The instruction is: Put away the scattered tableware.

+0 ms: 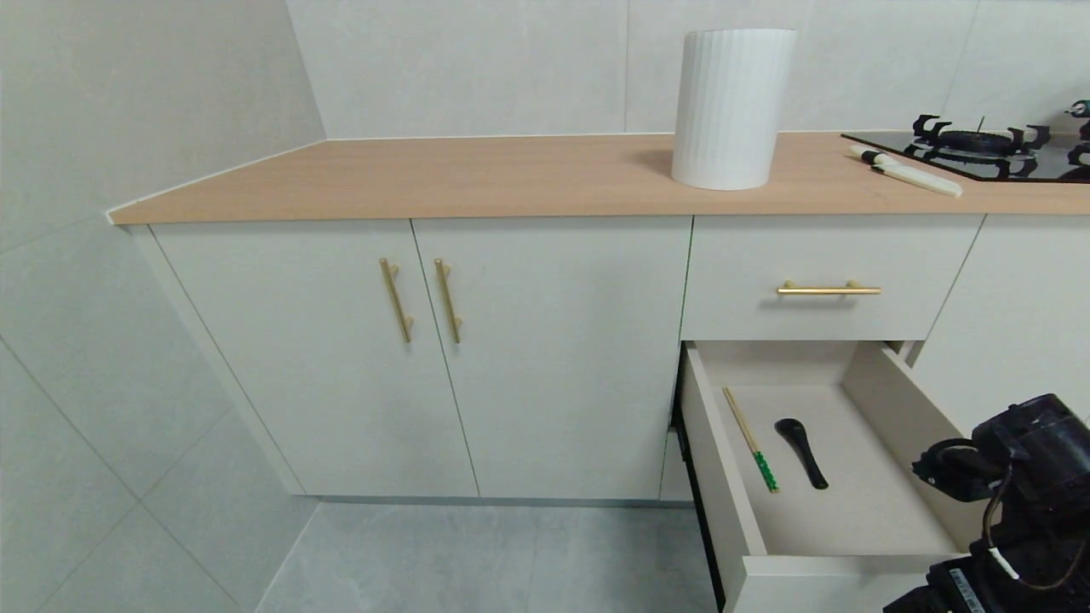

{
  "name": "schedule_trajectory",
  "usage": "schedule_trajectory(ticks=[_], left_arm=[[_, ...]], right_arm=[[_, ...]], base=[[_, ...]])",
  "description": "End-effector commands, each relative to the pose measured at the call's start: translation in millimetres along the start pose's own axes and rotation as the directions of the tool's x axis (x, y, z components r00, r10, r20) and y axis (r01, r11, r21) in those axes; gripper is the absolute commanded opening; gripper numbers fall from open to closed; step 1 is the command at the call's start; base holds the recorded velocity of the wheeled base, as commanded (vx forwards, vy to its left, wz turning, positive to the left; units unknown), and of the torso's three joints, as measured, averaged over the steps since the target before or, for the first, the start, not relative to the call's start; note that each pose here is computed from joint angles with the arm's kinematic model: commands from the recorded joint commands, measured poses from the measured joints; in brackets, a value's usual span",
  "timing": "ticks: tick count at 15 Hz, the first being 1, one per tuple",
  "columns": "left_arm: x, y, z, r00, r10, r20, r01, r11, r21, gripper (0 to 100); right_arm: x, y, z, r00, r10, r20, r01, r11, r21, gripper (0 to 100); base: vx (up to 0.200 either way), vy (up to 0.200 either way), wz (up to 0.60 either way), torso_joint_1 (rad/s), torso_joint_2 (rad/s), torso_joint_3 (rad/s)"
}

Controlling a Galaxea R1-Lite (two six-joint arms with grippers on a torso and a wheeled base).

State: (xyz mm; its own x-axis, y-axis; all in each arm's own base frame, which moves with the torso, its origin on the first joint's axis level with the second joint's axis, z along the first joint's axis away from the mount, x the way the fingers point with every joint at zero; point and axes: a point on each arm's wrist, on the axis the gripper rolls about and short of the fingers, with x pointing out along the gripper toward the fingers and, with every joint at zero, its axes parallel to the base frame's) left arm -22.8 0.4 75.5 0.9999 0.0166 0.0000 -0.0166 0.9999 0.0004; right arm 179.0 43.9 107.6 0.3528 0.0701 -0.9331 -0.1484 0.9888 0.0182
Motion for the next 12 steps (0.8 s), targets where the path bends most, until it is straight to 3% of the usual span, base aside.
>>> schedule_trajectory(ticks=[1,8,12], left_arm=[[0,0.0,0.0,1.000,0.000,0.000,0.000,1.000,0.000,100],[0,0.0,0.0,1.000,0.000,0.000,0.000,1.000,0.000,100],[0,0.0,0.0,1.000,0.000,0.000,0.000,1.000,0.000,100]], right_arm=[[9,0,1,1.000,-0.004,0.009,0.004,1.000,0.003,100],[29,-14,17,0.996,-0.032,0.084,0.026,0.997,0.073,100],[45,-16,36,0.982,-0.064,0.178,0.050,0.995,0.083,100]], base=[[0.000,0.000,0.00,0.000,0.00,0.000],[0.000,0.000,0.00,0.000,0.00,0.000],[0.000,0.000,0.00,0.000,0.00,0.000]])
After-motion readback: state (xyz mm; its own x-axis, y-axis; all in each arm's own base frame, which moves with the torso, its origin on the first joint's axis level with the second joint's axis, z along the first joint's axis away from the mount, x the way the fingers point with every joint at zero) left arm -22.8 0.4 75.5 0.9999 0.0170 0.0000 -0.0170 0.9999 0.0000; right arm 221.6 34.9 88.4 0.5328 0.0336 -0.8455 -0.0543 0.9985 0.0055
